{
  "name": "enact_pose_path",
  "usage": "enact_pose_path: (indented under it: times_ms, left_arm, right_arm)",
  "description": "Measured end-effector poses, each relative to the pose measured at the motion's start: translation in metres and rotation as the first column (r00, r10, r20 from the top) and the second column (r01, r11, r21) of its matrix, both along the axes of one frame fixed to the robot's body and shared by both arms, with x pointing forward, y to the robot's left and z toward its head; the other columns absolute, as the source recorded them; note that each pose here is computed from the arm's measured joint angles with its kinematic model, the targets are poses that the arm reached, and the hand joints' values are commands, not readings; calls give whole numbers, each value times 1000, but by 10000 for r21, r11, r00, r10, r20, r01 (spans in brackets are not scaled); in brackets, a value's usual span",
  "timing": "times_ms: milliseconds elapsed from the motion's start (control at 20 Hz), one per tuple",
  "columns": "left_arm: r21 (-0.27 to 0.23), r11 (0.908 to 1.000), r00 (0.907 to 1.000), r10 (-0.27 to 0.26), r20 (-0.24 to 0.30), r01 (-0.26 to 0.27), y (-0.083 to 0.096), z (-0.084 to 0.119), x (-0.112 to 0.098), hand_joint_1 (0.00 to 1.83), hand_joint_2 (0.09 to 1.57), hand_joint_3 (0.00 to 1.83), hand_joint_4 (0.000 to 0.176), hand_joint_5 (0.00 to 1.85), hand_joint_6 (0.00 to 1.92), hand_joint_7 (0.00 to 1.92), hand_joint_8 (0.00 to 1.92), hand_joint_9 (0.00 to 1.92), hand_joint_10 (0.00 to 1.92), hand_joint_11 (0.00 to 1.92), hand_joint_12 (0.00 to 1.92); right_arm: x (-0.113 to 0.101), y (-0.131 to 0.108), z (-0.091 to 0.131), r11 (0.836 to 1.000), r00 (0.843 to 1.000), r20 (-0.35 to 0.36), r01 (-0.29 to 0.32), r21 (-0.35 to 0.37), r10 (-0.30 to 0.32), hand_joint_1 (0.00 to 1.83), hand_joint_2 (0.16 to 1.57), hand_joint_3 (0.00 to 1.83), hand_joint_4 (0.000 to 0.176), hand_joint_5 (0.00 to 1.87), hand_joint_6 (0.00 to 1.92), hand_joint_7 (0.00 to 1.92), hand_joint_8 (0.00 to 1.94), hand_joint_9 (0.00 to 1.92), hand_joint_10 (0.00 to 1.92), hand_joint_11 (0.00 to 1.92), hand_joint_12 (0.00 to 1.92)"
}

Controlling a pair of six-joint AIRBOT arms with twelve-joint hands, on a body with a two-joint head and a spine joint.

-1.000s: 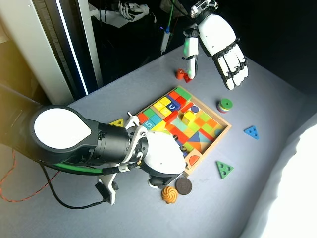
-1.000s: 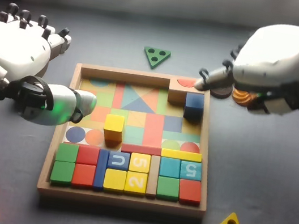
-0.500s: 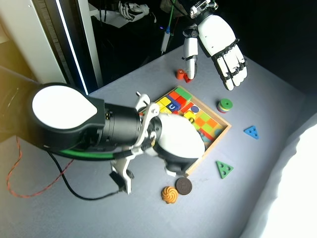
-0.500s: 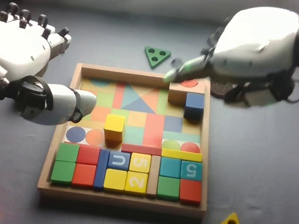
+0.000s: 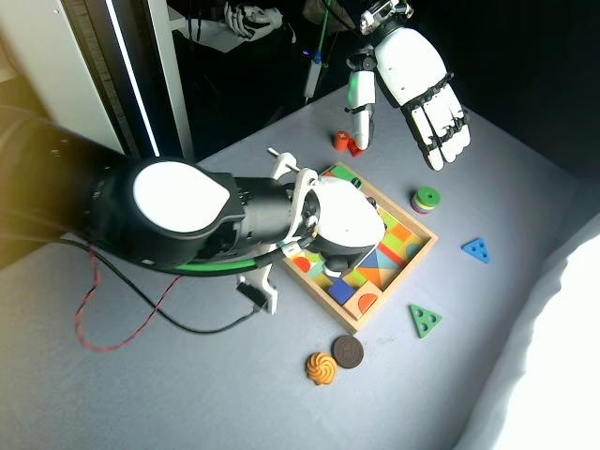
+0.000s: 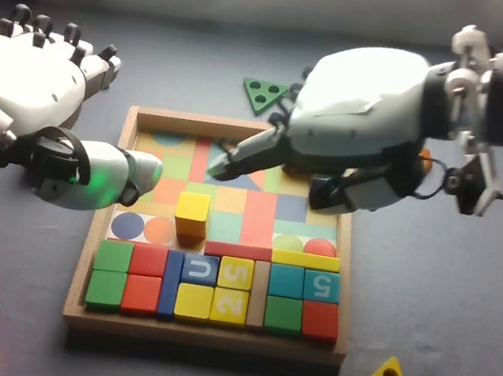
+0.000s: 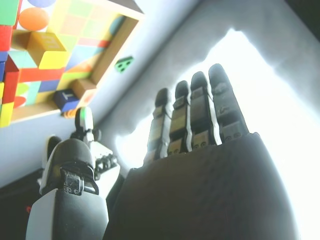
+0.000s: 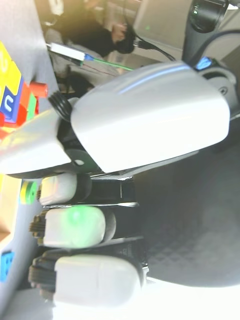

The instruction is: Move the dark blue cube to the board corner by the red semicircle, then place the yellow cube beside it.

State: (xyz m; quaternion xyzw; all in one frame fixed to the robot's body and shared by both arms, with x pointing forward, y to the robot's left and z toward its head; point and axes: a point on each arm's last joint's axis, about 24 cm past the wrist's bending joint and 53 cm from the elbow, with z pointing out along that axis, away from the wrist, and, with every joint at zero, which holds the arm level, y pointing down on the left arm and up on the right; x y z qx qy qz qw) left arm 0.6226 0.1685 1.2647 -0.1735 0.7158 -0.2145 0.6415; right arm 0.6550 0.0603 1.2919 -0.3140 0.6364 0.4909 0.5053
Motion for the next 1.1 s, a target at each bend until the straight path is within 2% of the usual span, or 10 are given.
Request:
enact_pose_path:
  times_ms: [50,350,600,800,1000,1100]
  left_arm:
    - [4,10000,10000,0,0,0,0,0,0,0,1218,2,0,77,1,73,1,61,1,0,159]
    - [-19,10000,10000,-10,-31,10,-1,-1,0,0,1217,0,0,95,8,88,4,73,2,0,193]
    - [-17,10000,10000,2,-32,-2,0,-1,0,0,1223,1,0,79,0,79,1,72,3,0,208]
    - [-18,10000,10000,2,-35,-2,0,-1,0,0,1213,0,0,73,0,86,1,82,2,0,231]
    - [-28,10000,10000,3,-31,-3,0,0,0,0,1217,0,0,94,8,95,4,88,4,0,223]
    - [-30,10000,10000,4,-40,-4,0,-1,0,0,1219,0,0,89,3,85,0,78,0,0,195]
  right_arm:
    - [1,4,-3,10000,9996,-266,33,-52,-34,1831,1282,0,0,397,5,1191,1941,1442,1921,1614,1921]
    - [14,10,-11,9989,9985,-417,343,-326,-356,1831,1278,0,0,443,17,1192,1941,1430,1921,1603,1921]
    - [2,29,-26,9952,9990,-424,-199,-954,159,1831,1275,0,0,417,3,1223,1941,1446,1921,1619,1921]
    - [2,33,-30,9928,9992,-328,-266,-1166,229,1831,1282,0,0,429,4,1241,1941,1459,1921,1615,1921]
    - [5,42,-29,9927,9992,-297,-298,-1166,265,1831,1272,0,0,420,2,1208,1941,1458,1921,1609,1921]
    - [9,45,-21,9940,9994,-238,-282,-1055,258,1831,1270,0,0,407,4,1173,1941,1456,1921,1607,1921]
